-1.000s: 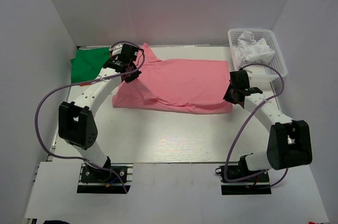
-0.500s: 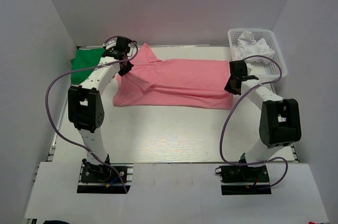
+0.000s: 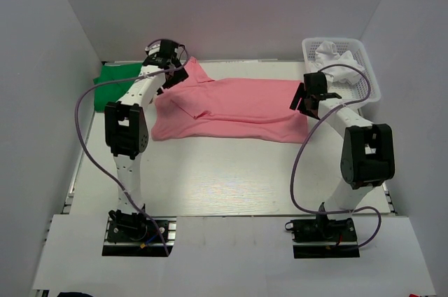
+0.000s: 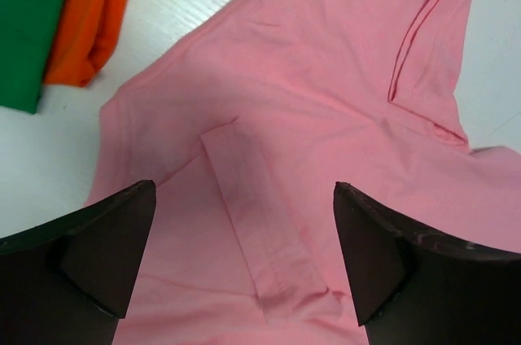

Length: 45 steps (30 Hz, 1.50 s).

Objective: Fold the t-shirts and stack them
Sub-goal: Fold the flattened tshirt in 1/3 of the way

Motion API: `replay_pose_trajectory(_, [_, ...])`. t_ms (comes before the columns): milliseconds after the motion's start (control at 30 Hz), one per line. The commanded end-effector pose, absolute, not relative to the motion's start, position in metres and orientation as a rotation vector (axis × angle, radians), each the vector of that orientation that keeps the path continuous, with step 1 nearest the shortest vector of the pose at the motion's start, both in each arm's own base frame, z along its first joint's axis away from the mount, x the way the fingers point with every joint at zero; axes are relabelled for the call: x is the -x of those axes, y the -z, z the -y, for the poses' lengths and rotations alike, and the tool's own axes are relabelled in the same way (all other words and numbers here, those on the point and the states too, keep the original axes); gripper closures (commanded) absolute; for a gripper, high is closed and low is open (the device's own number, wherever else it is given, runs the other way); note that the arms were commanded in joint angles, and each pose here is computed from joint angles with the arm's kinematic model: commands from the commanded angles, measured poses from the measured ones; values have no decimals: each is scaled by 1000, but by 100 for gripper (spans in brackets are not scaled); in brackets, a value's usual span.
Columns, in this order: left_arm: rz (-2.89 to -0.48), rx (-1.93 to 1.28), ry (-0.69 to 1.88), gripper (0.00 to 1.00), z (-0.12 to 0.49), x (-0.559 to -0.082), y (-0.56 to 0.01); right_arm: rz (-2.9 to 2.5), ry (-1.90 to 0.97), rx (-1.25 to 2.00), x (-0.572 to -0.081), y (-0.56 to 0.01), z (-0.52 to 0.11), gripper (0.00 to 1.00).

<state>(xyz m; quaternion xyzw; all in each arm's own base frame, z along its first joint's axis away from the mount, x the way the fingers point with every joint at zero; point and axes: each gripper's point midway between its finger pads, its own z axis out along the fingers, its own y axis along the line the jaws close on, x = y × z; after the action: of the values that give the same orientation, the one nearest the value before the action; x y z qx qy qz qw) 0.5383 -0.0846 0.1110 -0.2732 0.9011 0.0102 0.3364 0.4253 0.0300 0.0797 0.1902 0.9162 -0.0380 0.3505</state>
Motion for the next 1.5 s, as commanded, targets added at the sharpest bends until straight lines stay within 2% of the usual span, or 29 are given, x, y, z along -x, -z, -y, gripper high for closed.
replay_pose_trajectory(0, [-2245, 695, 4, 0, 74, -525, -175, -2315, -23, -400, -427, -116, -47, 17])
replay_pose_trajectory(33, [-2281, 693, 5, 0, 78, -511, -159, -2344, -102, -360, -421, -112, -61, 10])
replay_pose_trajectory(67, [-2248, 702, 29, 0, 77, -502, -174, -2348, -130, -344, -418, -111, -66, 10])
replay_pose_trajectory(100, [-2301, 690, 3, 0, 79, -482, -152, -2345, -162, -333, -410, -108, -71, 10])
replay_pose_trajectory(233, [-2372, 685, 131, 0, 91, -443, -123, -2351, -309, -273, -397, -96, -96, 10])
replay_pose_trajectory(433, [-2469, 720, 136, 0, 93, -412, -74, -2442, -314, -251, -398, -62, -108, 10])
replay_pose_trajectory(600, [-2571, 759, 14, 0, 81, -385, -32, -2512, -270, -292, -389, -38, -106, 10])
replay_pose_trajectory(767, [-2643, 783, -90, 0, 68, -353, -7, -2612, -242, -322, -356, -12, -100, 10])
replay_pose_trajectory(967, [-2745, 899, -257, 0, 43, -276, 11, -2692, -187, -333, -316, 1, -90, 10])
replay_pose_trajectory(1100, [-2749, 953, -294, 0, 37, -237, -5, -2719, -196, -305, -280, -4, -87, 10])
replay_pose_trajectory(1200, [-2736, 968, -211, 0, 41, -214, -25, -2685, -244, -196, -263, -25, -93, 10])
replay_pose_trajectory(1300, [-2622, 849, 48, 0, 59, -226, -67, -2634, -261, -109, -260, -42, -98, 10])
replay_pose_trajectory(1400, [-2497, 579, 215, 0, 73, -250, -113, -2509, -305, -71, -270, -74, -104, 10])
replay_pose_trajectory(1467, [-2455, 514, 280, 0, 84, -265, -131, -2464, -327, -69, -280, -86, -108, 10])
